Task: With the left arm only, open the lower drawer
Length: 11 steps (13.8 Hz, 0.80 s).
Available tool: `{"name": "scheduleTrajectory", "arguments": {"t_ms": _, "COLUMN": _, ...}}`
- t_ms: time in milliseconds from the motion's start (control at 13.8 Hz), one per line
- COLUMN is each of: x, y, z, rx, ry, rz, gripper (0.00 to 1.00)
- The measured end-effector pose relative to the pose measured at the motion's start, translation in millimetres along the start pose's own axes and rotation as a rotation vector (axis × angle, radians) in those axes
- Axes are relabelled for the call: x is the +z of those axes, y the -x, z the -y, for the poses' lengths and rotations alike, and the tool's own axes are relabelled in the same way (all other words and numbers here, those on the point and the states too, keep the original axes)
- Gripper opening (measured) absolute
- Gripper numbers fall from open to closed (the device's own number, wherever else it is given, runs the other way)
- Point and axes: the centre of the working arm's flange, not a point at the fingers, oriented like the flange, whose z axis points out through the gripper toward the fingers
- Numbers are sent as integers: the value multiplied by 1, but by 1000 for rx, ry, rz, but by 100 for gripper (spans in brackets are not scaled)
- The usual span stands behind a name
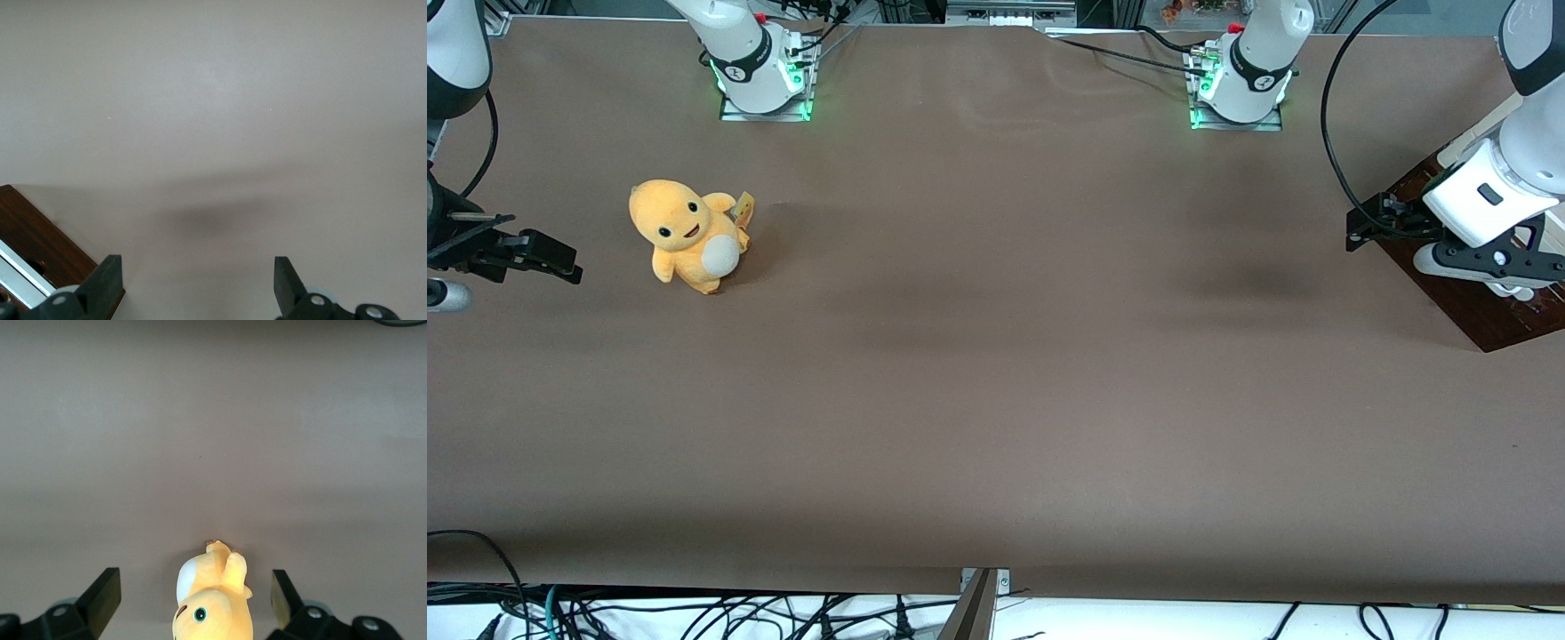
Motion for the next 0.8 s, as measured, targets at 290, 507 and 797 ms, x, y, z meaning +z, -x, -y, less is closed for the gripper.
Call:
{"name": "scheduleTrajectory", "arguments": {"t_ms": 290, "x": 0, "y": 0, "z": 0, "rx": 0, "ry": 0, "rz": 0, "gripper": 100}}
{"name": "scheduleTrajectory", "arguments": {"t_ms": 507, "x": 1, "y": 0, "z": 0, "rx": 0, "ry": 0, "rz": 5, "gripper": 100}}
{"name": "scheduleTrajectory", "arguments": {"t_ms": 797, "x": 8, "y": 3, "z": 0, "rx": 0, "ry": 4, "rz": 51, "gripper": 100}}
